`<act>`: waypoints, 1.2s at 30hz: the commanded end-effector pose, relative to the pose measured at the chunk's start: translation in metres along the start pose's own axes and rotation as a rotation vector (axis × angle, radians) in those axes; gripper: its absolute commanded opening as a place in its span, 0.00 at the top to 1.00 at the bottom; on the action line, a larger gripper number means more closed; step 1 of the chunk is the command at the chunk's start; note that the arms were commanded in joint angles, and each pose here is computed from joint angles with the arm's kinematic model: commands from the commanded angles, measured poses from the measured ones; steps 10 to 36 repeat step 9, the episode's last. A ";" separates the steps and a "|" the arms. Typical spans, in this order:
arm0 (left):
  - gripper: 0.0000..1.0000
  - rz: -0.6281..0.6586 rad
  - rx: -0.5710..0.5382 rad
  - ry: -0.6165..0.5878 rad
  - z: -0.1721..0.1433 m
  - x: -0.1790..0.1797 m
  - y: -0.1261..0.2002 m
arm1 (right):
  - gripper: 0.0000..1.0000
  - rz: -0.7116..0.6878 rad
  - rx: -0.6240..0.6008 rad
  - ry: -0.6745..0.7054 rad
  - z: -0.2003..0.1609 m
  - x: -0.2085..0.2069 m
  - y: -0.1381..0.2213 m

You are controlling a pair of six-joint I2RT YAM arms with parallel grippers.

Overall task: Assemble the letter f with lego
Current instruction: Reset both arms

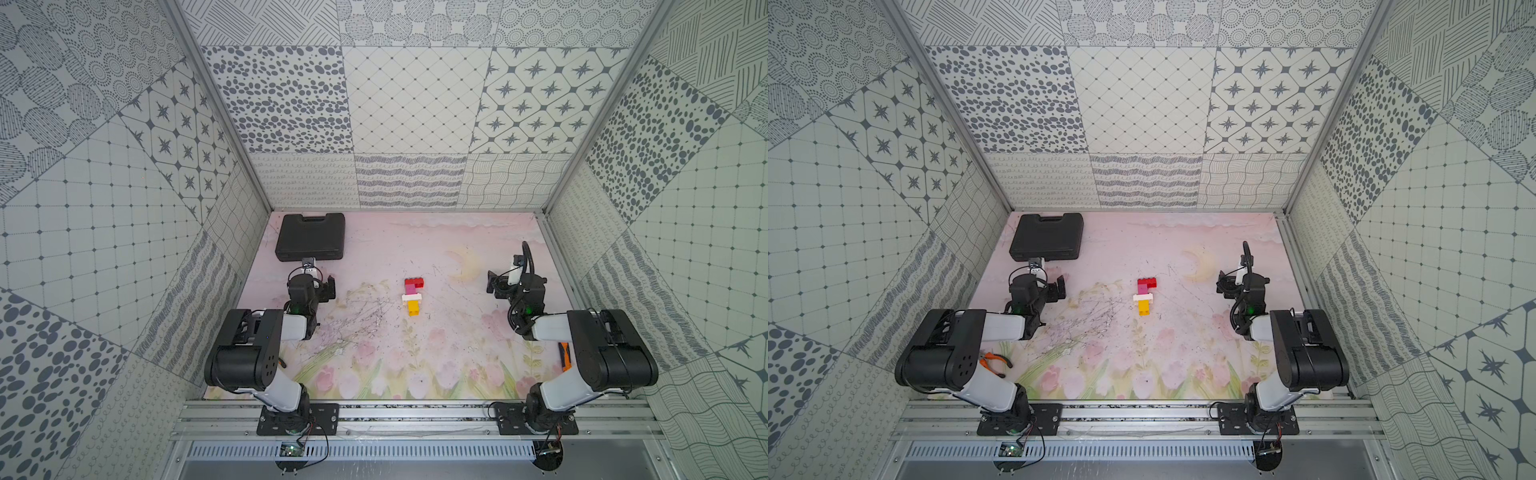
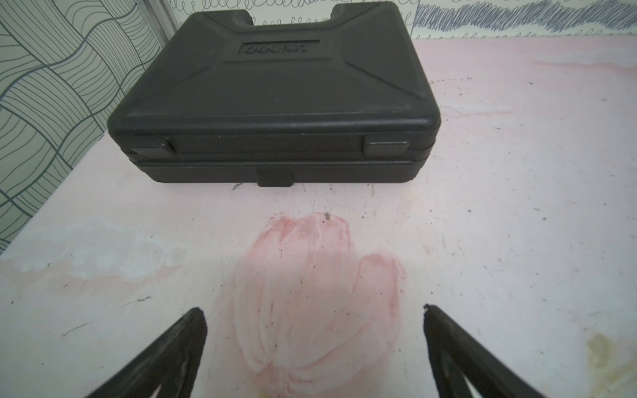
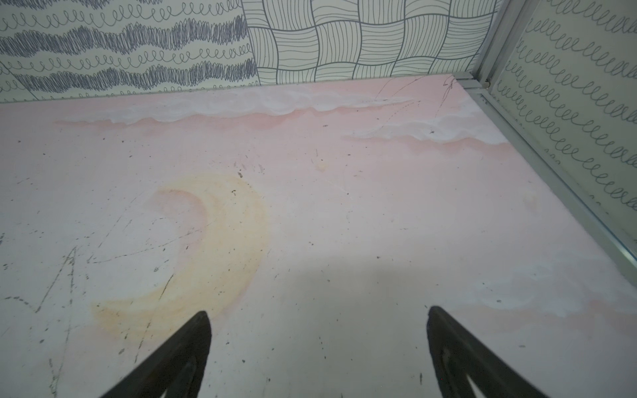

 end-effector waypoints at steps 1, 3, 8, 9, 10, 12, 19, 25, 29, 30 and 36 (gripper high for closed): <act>0.01 -0.021 -0.044 -0.008 0.009 -0.002 0.000 | 0.02 0.002 -0.072 0.006 0.016 0.000 0.000; 0.01 -0.020 -0.045 -0.009 0.009 -0.002 0.000 | 0.02 0.097 -0.071 0.039 0.016 0.011 0.000; 0.01 -0.023 -0.043 -0.008 0.008 -0.002 0.000 | 0.02 0.118 -0.078 0.045 0.016 0.012 0.001; 0.01 -0.022 -0.043 -0.007 0.009 -0.002 0.000 | 0.02 0.118 -0.076 0.045 0.015 0.012 0.001; 0.01 -0.022 -0.043 -0.007 0.009 -0.002 0.000 | 0.02 0.118 -0.076 0.045 0.015 0.012 0.001; 0.01 -0.022 -0.043 -0.007 0.009 -0.002 0.000 | 0.02 0.118 -0.076 0.045 0.015 0.012 0.001; 0.01 -0.022 -0.043 -0.007 0.009 -0.002 0.000 | 0.02 0.118 -0.076 0.045 0.015 0.012 0.001; 0.01 -0.022 -0.043 -0.007 0.009 -0.002 0.000 | 0.02 0.118 -0.076 0.045 0.015 0.012 0.001; 0.01 -0.022 -0.043 -0.007 0.009 -0.002 0.000 | 0.02 0.118 -0.076 0.045 0.015 0.012 0.001; 0.01 -0.022 -0.043 -0.007 0.009 -0.002 0.000 | 0.02 0.118 -0.076 0.045 0.015 0.012 0.001; 0.01 -0.022 -0.043 -0.007 0.009 -0.002 0.000 | 0.02 0.118 -0.076 0.045 0.015 0.012 0.001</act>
Point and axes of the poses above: each gripper's point midway between its finger pads, its own y axis back along the fingers, its own x axis along the line the jaws close on, z = x × y, the point moved 5 cm from there along y, back along the fingers, and after that the axes turned 3 degrees about y, right-handed, at the moved point
